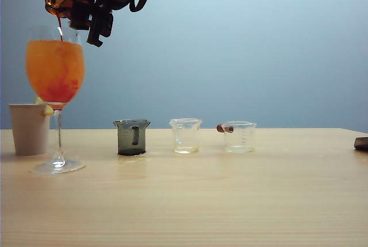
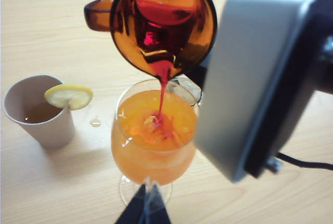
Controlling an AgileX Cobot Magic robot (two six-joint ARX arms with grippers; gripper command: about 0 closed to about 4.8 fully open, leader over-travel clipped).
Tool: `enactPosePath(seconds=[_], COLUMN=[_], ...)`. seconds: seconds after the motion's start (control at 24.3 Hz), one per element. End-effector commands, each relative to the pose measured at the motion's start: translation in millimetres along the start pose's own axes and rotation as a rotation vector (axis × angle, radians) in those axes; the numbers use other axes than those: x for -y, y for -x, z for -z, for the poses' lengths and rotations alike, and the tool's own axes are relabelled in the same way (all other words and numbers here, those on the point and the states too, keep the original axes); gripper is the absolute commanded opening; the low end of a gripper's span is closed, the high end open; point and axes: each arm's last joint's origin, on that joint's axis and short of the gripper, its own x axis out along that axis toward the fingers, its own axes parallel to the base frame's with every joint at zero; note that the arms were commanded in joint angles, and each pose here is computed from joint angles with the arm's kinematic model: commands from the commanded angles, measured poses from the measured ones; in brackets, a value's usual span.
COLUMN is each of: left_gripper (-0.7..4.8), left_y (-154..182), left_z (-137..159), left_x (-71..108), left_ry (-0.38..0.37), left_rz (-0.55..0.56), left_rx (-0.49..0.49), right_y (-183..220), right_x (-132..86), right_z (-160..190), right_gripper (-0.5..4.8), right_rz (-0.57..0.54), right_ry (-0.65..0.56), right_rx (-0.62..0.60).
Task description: Pick up the fourth measuring cup from the left, pour the grenadine inside into the goblet, and finally put the measuring cup back in its original place.
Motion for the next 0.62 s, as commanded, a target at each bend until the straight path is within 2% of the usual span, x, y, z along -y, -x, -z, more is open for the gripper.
enactPosePath(seconds=[0.04, 0.62], left_gripper=[-0.05, -0.05], left_y=[1.8, 3.9], left_z=[-1.3, -0.7], left_x=[0.4, 0.8], left_ry=[-0.007, -0.008], left_rz=[0.002, 0.002], left_rx=[0.013, 0.014], right_y=[1.7, 1.7], right_x=[7.2, 6.0], right_z=[-4.5, -7.0], right_gripper=[0.5, 0.54], right_rz=[0.029, 0.016], right_ry=[-0.001, 0.03], right_rx=[0.03, 0.06])
